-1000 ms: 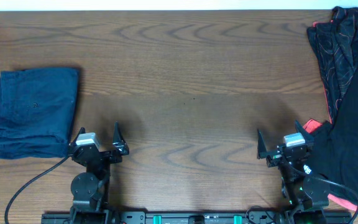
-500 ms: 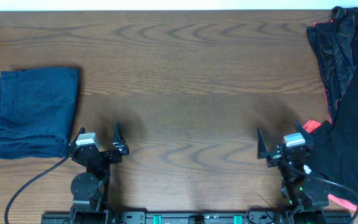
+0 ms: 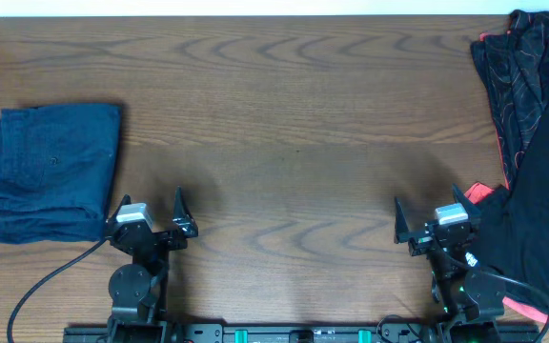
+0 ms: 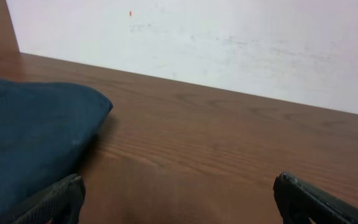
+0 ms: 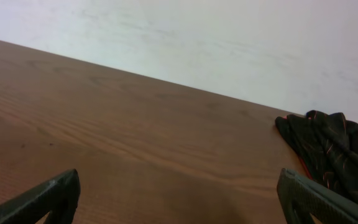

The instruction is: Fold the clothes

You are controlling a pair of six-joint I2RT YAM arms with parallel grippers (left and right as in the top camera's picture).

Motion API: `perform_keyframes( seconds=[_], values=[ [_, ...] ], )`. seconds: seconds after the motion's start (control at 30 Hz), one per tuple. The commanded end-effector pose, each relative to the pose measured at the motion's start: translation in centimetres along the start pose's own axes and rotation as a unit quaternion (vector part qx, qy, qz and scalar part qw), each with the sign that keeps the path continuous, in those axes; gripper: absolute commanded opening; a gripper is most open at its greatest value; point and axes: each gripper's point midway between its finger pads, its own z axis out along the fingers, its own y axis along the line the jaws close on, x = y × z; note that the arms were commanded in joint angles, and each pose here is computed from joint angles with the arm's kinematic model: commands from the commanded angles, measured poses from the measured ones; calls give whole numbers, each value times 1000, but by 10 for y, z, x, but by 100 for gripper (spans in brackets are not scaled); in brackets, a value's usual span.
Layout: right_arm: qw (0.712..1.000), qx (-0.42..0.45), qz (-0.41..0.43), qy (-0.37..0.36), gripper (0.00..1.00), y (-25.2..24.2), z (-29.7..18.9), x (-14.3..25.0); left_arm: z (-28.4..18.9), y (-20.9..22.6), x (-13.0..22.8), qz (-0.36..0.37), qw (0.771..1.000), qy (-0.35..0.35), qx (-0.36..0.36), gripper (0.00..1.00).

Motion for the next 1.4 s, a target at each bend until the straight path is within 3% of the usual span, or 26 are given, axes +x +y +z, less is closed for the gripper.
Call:
perform_keyframes(
  seconds=[0.0,0.3,0.57,0.83,0.93,1.03,1.17,1.27,1.37],
  values=[
    [1000,1,11,3,99,-1,0,2,2,6,22,13,999,35,-11,98],
    [996,56,72,21,99,-20,-4,2,0,-2,41,-8,994,113,8,98],
    [979,133,82,128,99,-48,-14,5,-1,-7,18,1,980,201,-11,98],
    [931,171,89,310,99,-60,-9,36,-11,-8,7,15,936,350,-42,98],
    [921,151,91,347,99,-54,5,43,-15,-21,6,4,922,386,-15,98],
    [909,146,89,381,99,-51,11,60,-16,-30,9,-5,917,400,7,98],
    [860,258,105,428,99,-79,-7,89,-17,-30,9,-5,917,400,7,98],
    [830,296,110,460,95,-89,-16,108,-17,-30,9,-5,916,401,6,98],
    [812,302,108,488,84,-91,-21,123,-17,-30,9,-5,916,401,6,98]
  ],
)
